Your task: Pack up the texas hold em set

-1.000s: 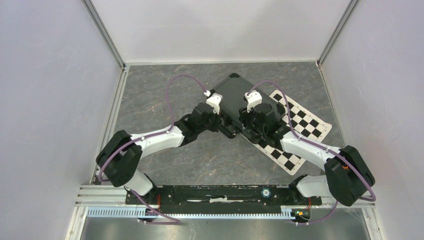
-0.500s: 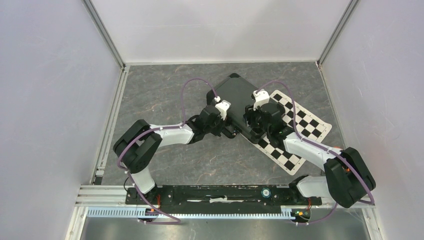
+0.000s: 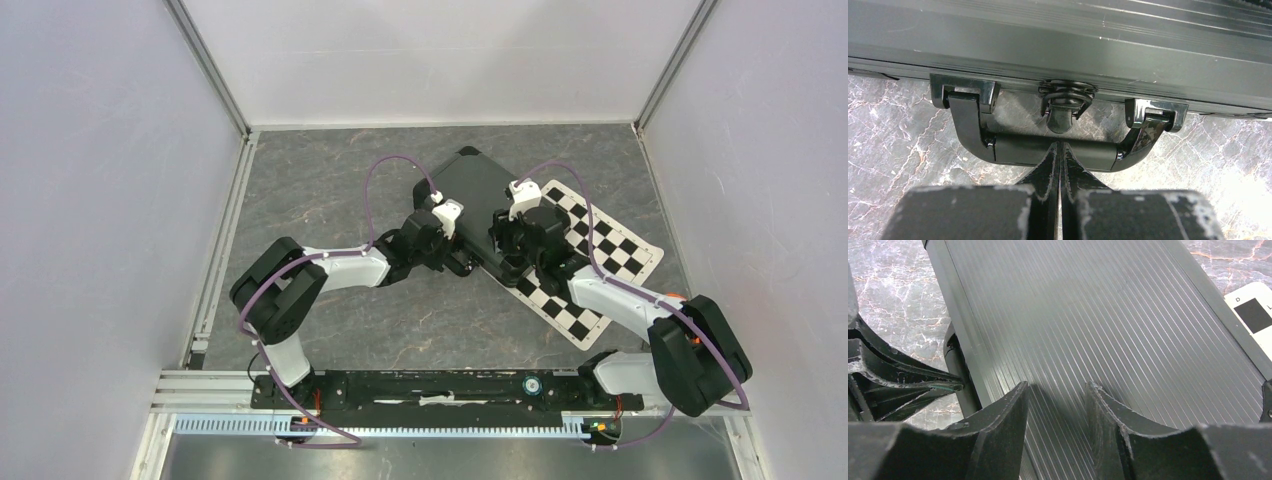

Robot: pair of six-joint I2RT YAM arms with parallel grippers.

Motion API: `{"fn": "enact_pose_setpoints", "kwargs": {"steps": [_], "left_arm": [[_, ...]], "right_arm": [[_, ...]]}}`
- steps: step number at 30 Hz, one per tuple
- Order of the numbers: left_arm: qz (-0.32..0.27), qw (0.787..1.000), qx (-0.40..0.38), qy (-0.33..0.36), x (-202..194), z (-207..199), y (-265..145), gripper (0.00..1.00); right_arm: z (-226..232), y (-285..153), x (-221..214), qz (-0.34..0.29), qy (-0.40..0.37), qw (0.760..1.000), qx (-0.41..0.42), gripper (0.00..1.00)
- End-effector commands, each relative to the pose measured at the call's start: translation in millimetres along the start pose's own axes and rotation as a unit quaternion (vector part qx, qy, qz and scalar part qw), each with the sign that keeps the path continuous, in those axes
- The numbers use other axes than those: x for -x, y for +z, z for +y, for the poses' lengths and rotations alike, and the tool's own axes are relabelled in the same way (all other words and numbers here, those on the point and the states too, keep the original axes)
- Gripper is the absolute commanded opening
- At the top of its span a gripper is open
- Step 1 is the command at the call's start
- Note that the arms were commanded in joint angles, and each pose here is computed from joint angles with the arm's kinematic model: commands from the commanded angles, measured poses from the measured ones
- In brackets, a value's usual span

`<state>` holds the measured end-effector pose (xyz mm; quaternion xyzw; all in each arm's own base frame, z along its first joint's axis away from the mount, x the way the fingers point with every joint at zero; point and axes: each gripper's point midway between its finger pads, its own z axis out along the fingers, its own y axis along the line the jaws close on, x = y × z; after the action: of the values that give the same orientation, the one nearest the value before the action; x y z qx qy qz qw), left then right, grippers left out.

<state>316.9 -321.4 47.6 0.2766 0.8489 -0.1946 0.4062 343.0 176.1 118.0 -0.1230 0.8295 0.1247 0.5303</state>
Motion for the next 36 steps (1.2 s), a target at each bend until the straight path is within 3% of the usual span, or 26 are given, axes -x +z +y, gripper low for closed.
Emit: {"fn": "enact_pose_setpoints", "kwargs": {"steps": [1,9,36], "left_arm": [[-0.055,0.998,-0.004,0.023,42,-4,-8,0.02],[-0.056,0.998,0.003,0.028,45,-1,-4,0.02],[-0.013,0.998,0.028,0.049,14,11,31,0.02]], "right_arm": [[-5,-2,-20,0.029,0.008,1.000,-0.004,0.48],[-7,-4,-20,0.025,0.015,1.000,-0.005,0.32],[-9,-2,-26,0.031,0.021,0.999,0.001,0.29]]}}
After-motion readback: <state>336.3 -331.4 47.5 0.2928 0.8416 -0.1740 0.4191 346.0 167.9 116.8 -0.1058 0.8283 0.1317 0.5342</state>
